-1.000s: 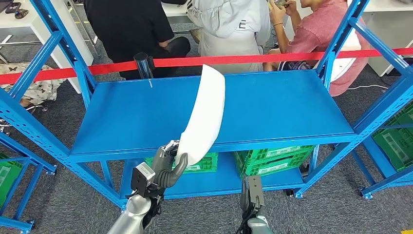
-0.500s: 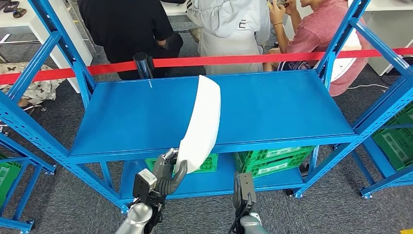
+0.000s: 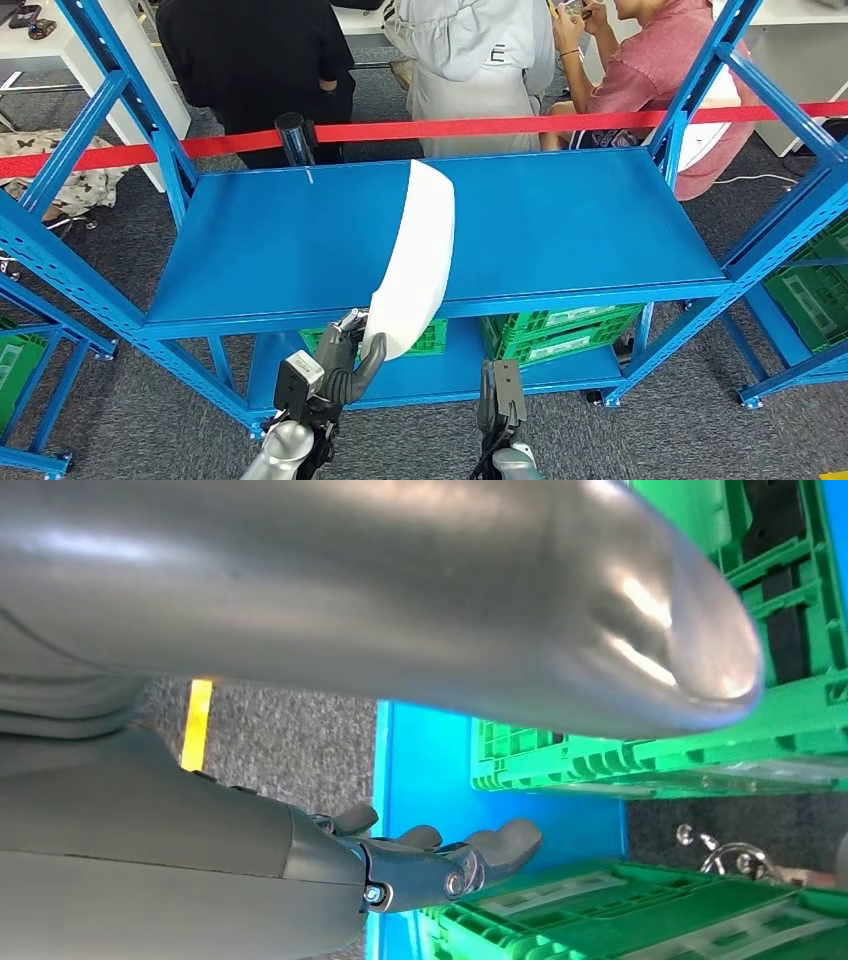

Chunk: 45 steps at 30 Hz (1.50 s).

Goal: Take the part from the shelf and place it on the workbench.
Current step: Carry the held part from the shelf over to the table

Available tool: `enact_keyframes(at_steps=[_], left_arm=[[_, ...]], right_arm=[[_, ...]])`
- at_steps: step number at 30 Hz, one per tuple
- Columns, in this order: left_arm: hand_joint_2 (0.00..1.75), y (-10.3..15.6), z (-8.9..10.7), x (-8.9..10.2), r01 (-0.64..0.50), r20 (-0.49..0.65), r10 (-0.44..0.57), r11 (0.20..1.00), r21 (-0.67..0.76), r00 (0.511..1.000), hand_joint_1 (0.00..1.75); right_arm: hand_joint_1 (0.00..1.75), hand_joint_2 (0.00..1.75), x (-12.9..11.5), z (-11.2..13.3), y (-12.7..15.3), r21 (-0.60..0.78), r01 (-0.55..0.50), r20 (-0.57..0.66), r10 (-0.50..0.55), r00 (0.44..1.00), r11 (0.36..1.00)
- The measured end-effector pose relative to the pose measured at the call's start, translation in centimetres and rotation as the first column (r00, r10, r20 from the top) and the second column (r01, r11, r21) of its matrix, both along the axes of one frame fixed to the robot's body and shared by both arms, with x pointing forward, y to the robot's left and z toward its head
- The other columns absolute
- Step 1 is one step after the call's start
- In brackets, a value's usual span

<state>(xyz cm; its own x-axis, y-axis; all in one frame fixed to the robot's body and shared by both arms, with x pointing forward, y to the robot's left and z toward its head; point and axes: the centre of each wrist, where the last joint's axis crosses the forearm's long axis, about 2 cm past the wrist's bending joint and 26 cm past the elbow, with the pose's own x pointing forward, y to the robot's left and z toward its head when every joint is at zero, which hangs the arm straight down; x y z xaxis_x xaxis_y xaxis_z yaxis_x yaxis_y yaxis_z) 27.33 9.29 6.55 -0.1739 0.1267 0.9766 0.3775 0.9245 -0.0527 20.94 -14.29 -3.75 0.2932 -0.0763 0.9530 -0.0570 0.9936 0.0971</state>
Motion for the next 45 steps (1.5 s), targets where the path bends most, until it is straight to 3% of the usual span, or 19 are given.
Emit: enact_keyframes(at_steps=[9,16,22,28,36,45], left_arm=[[1.75,-0.2,0.3,-0.7,0.033,0.034,-0.033,0.999,0.012,0.999,1.75],[1.75,-1.6,3.6,-1.1,0.163,0.200,-0.170,0.985,0.054,0.965,1.75],[1.75,-2.3,5.2,-1.5,0.212,0.260,-0.212,0.977,0.028,0.942,1.75],[1.75,-4.1,6.2,-2.6,0.374,0.293,-0.367,0.927,0.034,0.883,1.75],[1.75,-5.6,8.6,-3.2,0.478,0.372,-0.458,0.877,0.045,0.807,1.75],[1.75,-6.2,9.6,-3.4,0.514,0.400,-0.475,0.858,0.013,0.784,1.75]], right_arm=[[0.00,0.00,-1.0,-0.3,0.5,-0.058,-0.020,0.005,0.021,1.000,0.998],[0.00,0.00,-1.1,-0.2,0.8,-0.049,-0.046,0.045,0.048,0.998,0.998],[0.00,0.00,-1.0,-0.1,0.9,-0.038,-0.057,0.052,0.059,0.997,0.998],[0.00,0.00,-1.2,-0.2,0.7,-0.104,-0.068,0.025,0.071,0.997,0.992],[0.00,0.00,-3.1,-1.5,-0.7,-0.370,-0.142,-0.167,0.084,0.982,0.918],[0.00,0.00,-7.9,-4.2,-3.9,-0.433,-0.231,-0.507,-0.023,0.862,0.871]])
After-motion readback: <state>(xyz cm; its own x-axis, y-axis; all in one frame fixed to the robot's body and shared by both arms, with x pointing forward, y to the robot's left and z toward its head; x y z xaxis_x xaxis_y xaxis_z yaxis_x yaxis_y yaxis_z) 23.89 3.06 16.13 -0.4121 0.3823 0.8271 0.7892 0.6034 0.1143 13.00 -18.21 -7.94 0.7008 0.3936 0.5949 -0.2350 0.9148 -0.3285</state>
